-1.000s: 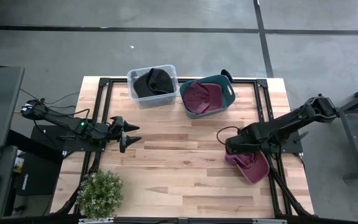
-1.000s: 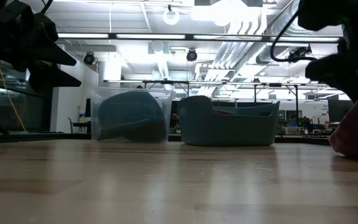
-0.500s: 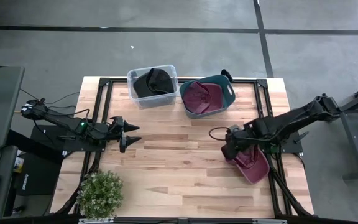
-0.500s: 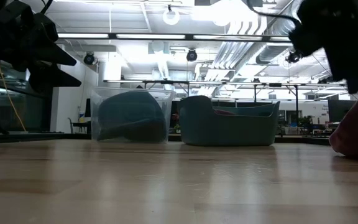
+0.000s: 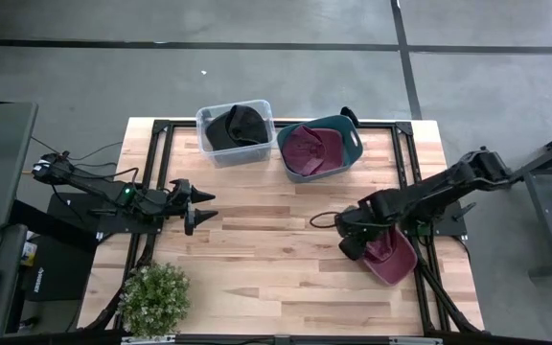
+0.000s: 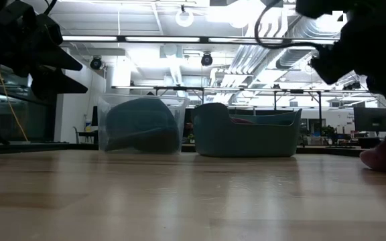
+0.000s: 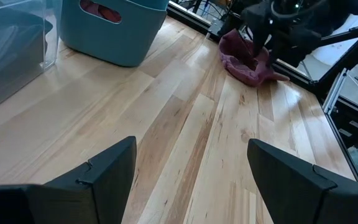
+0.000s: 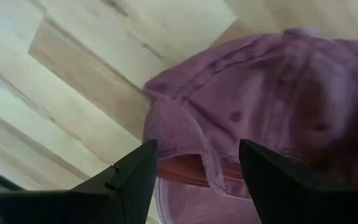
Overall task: Pick & Place hat
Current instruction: Put the red cap into the blue bin
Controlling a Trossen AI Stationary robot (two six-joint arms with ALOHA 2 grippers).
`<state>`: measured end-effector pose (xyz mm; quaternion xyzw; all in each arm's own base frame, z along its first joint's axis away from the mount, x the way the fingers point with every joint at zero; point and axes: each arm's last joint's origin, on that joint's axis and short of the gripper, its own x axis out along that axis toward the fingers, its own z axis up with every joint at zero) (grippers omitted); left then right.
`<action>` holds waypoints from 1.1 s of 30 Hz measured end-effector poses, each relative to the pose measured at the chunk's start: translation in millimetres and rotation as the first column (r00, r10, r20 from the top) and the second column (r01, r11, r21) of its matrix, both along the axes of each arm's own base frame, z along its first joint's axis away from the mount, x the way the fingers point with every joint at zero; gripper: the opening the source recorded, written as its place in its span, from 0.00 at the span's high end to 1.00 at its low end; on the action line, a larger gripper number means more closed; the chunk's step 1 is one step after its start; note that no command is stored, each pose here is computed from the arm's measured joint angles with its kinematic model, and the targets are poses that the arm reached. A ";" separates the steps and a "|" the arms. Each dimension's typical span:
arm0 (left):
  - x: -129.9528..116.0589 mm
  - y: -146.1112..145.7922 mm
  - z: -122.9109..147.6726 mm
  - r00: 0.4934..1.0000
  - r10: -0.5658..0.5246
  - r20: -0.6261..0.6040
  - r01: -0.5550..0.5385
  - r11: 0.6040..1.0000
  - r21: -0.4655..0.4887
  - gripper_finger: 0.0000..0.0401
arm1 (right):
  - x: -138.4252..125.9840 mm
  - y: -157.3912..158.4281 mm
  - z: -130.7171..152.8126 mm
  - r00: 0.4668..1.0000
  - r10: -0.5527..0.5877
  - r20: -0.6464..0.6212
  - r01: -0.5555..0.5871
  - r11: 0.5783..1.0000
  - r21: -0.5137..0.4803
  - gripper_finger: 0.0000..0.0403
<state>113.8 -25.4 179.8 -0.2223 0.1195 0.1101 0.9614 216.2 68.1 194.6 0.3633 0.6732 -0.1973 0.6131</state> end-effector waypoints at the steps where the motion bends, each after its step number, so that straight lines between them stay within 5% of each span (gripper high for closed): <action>1: 0.0 0.0 0.0 1.000 0.000 -0.001 0.000 1.000 0.000 0.27 | 2.1 1.0 -2.9 1.000 0.009 -0.006 -0.009 1.000 0.013 0.45; 12: 0.0 0.0 0.0 1.000 0.000 0.000 0.000 1.000 0.000 0.27 | 11.0 4.2 12.4 0.999 0.021 0.033 -0.022 0.999 0.049 0.45; 19: 0.0 0.0 0.0 1.000 0.000 0.000 0.000 1.000 0.000 0.27 | 18.4 5.4 32.7 0.992 0.077 0.098 -0.073 0.996 -0.041 0.45; 33: 0.0 0.0 0.1 1.000 0.000 0.000 0.000 1.000 0.000 0.27 | 31.2 12.2 -3.1 0.987 0.133 -0.086 -0.131 0.991 0.035 0.45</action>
